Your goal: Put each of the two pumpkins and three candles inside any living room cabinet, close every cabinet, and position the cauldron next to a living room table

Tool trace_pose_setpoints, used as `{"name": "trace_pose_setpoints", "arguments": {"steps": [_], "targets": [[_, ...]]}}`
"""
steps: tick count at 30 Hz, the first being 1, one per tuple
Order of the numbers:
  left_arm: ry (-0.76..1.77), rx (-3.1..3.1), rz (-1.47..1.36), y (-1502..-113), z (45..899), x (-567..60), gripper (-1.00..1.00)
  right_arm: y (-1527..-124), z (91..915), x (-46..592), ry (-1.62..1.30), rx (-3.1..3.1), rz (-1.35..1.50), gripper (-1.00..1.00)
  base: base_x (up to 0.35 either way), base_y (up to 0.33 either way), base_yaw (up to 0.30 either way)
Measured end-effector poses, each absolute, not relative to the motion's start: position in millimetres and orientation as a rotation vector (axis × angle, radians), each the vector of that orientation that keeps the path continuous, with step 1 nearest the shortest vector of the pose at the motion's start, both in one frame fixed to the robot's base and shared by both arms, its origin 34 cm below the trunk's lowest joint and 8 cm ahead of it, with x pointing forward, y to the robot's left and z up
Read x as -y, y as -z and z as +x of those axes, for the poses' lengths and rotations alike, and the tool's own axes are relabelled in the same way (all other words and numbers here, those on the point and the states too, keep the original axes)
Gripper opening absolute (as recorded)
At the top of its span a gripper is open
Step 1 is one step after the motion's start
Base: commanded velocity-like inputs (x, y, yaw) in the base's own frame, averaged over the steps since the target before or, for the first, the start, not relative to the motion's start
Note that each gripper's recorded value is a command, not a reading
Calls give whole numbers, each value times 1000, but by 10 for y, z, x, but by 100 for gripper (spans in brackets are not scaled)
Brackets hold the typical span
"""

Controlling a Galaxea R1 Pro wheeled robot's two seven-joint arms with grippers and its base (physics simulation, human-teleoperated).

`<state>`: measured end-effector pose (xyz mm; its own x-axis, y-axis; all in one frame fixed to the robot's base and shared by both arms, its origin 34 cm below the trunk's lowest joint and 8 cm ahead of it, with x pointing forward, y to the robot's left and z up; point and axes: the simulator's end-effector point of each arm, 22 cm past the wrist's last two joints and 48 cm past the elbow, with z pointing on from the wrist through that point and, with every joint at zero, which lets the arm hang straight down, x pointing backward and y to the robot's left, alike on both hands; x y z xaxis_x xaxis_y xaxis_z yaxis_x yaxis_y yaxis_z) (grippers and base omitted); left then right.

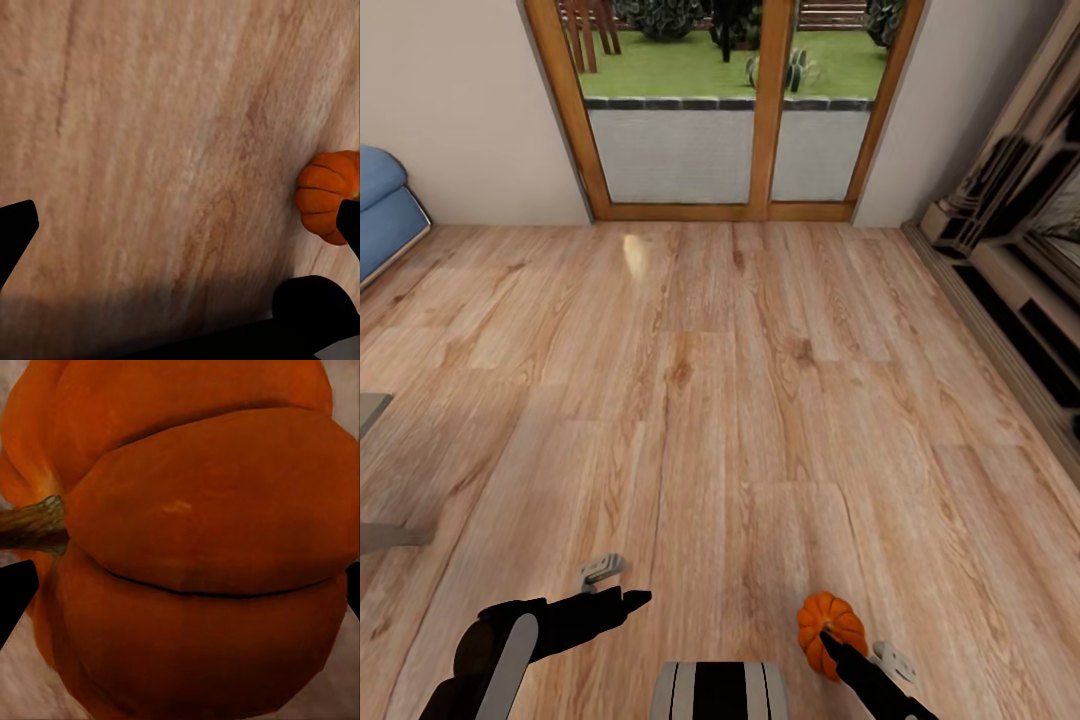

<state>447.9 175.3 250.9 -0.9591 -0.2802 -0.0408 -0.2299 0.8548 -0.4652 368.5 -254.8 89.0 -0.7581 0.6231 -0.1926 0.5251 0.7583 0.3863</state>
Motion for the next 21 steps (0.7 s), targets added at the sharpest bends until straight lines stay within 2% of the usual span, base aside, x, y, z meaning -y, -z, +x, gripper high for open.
{"name": "trace_pose_setpoints", "arguments": {"steps": [5, 6, 21], "targets": [[715, -2922, -404, -2509, 4480, -1748, 100, -889, 3682, 2542, -449, -2647, 887, 100, 21, 1, 0], [715, -2921, -404, -2509, 4480, -1747, 100, -889, 3683, 2543, -449, -2647, 887, -100, 5, 0, 0], [718, -2917, -402, -2527, 4489, -1743, 100, -897, 3697, 2552, -444, -2645, 891, -100, 0, 0, 0]]}}
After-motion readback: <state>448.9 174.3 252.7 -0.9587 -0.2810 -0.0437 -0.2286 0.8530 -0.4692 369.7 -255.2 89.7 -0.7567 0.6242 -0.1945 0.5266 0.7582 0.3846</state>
